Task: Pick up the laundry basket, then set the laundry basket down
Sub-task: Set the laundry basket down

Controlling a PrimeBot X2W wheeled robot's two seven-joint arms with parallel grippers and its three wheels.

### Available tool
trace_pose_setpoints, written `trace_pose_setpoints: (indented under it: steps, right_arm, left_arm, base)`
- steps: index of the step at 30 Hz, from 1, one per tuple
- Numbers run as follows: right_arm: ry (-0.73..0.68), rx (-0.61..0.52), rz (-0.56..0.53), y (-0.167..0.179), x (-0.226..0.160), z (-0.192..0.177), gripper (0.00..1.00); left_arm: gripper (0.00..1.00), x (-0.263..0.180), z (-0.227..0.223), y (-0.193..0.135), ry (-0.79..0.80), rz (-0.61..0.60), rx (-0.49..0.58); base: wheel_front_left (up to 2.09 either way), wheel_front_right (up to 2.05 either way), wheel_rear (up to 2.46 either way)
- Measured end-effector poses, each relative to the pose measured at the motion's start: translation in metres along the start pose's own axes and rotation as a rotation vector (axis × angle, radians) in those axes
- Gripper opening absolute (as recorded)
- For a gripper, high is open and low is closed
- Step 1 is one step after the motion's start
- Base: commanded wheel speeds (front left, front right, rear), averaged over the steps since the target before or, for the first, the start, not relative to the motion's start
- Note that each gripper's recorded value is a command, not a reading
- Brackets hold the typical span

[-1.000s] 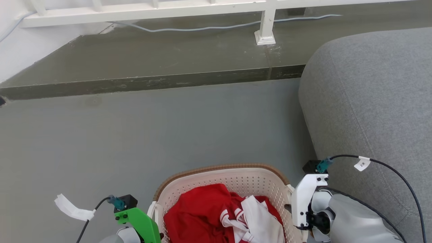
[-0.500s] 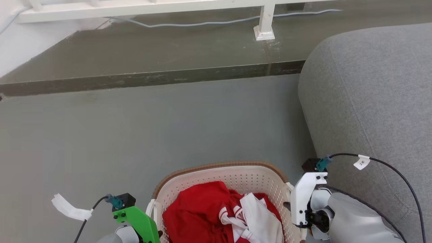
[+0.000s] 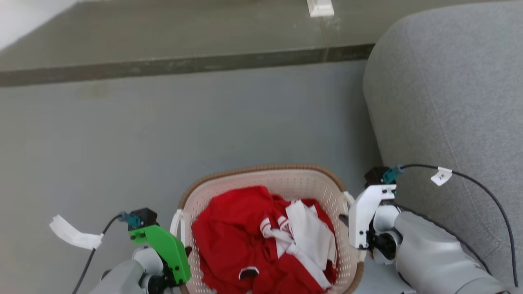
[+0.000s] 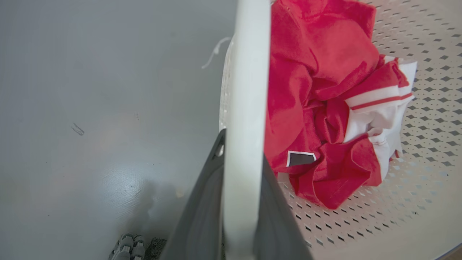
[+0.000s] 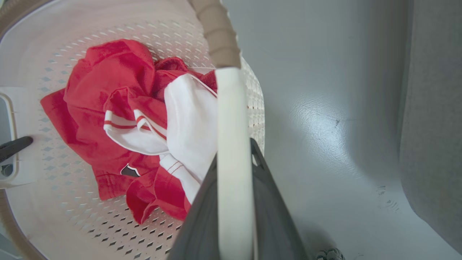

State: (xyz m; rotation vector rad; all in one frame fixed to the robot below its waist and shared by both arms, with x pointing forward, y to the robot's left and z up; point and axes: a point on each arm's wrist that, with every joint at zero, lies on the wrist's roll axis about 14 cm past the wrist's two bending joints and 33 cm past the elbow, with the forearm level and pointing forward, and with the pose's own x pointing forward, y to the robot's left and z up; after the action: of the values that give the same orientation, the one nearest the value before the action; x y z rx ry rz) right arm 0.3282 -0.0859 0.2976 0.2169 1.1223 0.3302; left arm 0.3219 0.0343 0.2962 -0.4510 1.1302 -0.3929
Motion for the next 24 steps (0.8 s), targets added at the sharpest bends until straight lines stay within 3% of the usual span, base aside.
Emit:
trace_pose_setpoints:
  steps: [24]
  right_arm:
    - [-0.052,0.037,-0.007,-0.027,0.063,0.031,0.00]
  left_arm:
    - [0.00,0.064,0.042,0.031,-0.046,0.004,-0.009]
  base:
    - [0.00,0.00,0.00]
